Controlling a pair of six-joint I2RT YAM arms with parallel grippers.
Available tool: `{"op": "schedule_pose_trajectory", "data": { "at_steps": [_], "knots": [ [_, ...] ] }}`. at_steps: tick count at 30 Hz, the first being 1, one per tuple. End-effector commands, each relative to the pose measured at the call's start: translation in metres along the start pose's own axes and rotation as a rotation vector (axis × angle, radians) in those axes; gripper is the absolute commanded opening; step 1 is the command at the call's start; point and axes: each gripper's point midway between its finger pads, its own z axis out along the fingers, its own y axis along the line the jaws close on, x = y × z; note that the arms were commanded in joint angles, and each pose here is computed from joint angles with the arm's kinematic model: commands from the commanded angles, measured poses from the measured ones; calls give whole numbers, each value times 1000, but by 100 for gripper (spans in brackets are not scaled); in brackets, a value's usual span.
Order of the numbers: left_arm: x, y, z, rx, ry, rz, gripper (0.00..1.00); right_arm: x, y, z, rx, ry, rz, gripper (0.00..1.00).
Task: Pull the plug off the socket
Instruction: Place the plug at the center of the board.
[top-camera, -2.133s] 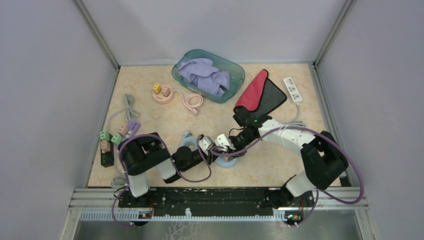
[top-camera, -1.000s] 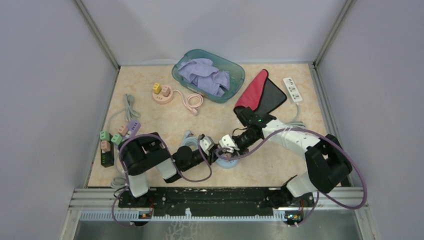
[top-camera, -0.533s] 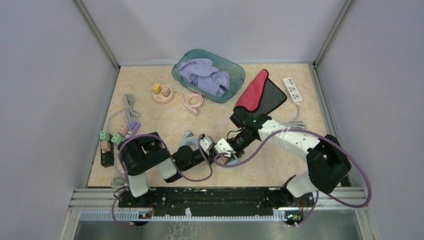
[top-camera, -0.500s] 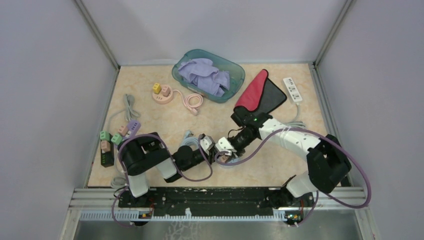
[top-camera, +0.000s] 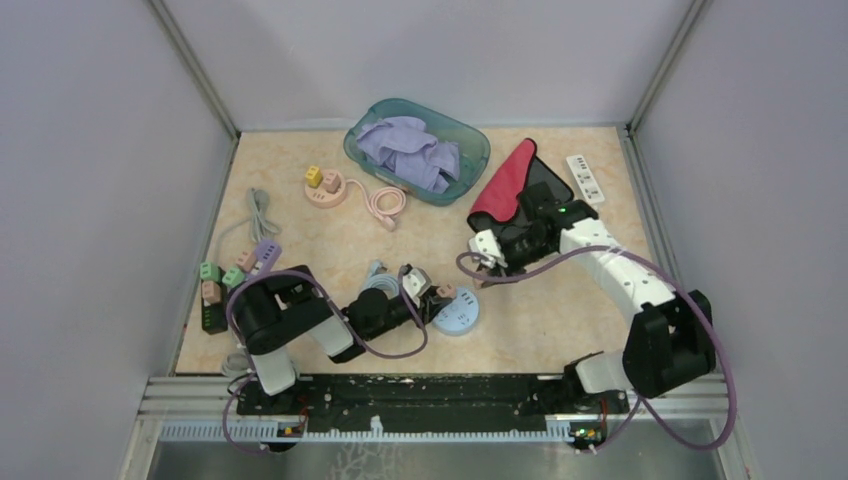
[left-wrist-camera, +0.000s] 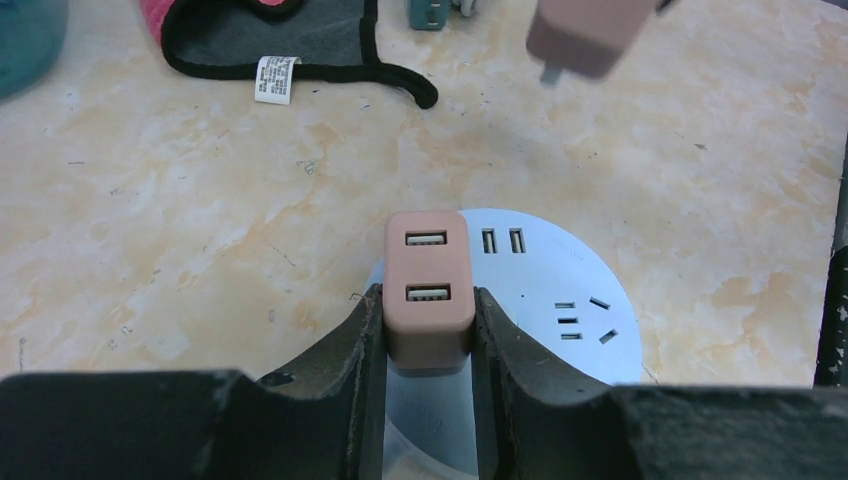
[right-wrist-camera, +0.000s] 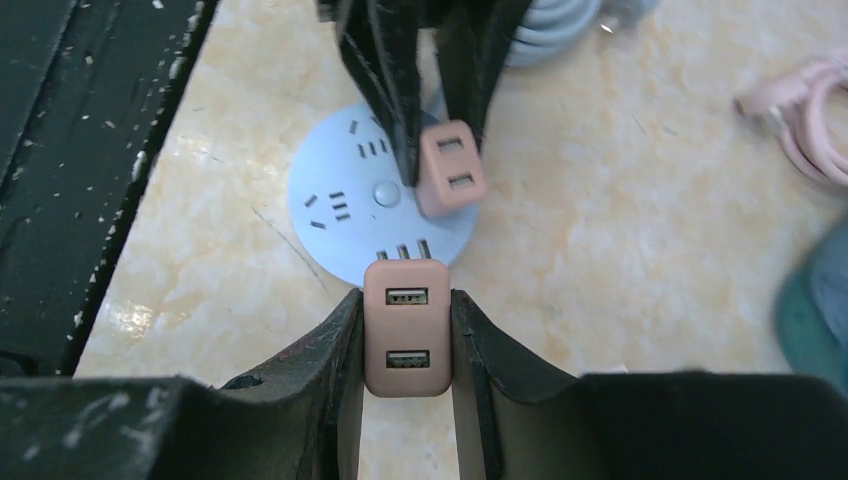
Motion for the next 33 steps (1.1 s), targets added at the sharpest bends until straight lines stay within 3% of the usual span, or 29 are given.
{"op": "schedule_pose_trajectory", "data": {
  "at_steps": [1, 6, 11, 14, 21, 33],
  "knots": [
    [48, 9, -13, -40, 198, -22, 0, -21, -23, -48, 180, -99, -12, 0],
    [47, 7, -13, -33, 197, -35, 0, -8, -54, -87, 408, -190, 139, 0],
    [43, 4, -13, -27, 188, -51, 0, 28, -93, -118, 670, -260, 473, 0],
    [40, 4, -12, -24, 179, -54, 0, 39, -101, -125, 700, -296, 586, 0],
    [38, 3, -13, -25, 177, -62, 0, 54, -111, -127, 774, -311, 668, 0],
    [36, 0, -11, -15, 175, -78, 10, 115, -127, -145, 1010, -152, 863, 0]
  ]
}}
